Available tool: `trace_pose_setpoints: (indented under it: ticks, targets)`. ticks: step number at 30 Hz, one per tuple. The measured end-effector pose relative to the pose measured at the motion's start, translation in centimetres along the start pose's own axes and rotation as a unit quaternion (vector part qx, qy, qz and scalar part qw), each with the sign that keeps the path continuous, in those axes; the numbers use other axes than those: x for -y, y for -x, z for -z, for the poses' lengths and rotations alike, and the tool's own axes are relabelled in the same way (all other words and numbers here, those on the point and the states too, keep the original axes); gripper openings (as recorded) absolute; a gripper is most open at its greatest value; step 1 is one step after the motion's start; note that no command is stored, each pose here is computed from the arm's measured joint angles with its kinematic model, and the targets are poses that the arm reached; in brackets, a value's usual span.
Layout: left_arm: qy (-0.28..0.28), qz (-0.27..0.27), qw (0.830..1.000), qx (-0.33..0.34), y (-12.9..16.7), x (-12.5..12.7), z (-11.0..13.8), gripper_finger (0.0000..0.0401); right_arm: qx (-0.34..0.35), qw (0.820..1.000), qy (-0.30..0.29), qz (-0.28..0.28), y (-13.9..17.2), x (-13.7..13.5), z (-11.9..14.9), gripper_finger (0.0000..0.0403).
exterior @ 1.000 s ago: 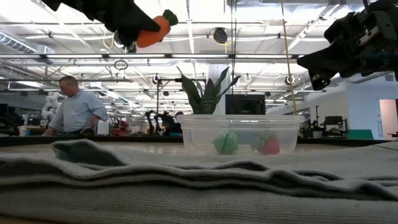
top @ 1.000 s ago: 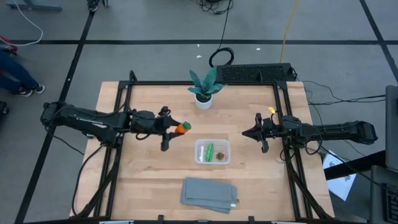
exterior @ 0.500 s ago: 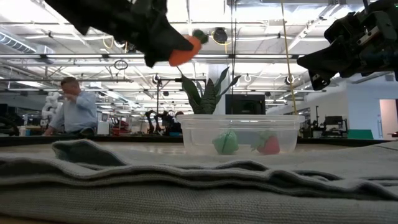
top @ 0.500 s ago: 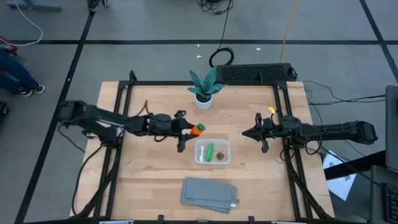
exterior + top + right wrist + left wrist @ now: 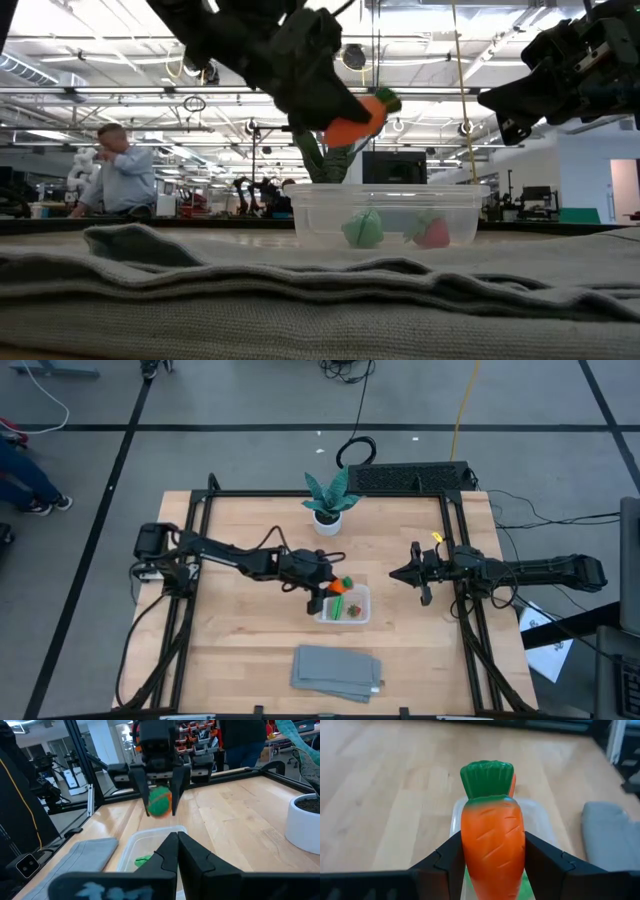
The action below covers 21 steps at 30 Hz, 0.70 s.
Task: Pick and placing Produce into tupperware
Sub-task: Put the orange carrot into the transparent container
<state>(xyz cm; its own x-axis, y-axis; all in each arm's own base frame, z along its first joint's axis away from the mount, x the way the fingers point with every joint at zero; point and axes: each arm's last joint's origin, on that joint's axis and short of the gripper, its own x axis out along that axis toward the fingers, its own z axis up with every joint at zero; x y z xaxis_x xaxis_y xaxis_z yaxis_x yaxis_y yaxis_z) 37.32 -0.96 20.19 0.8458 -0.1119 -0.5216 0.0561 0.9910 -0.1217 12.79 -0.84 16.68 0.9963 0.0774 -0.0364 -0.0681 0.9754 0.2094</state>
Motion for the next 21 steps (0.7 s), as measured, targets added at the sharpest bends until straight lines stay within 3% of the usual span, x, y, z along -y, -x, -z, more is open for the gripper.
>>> trace_pose_setpoints:
  ticks: [7, 21]
  targets:
    - [0.031, -0.002, 0.999, -0.033, -0.2, 0.0, 1.7, 0.0170, -0.004, 1.000, 0.000, 0.001, 0.0, 0.0, 0.1, 0.0000]
    - [0.010, 0.001, 0.998, -0.055, -2.7, 1.1, 4.8, 0.0170, 0.000, 1.000, 0.002, 0.000, 0.0, 0.0, 0.0, 0.0000]
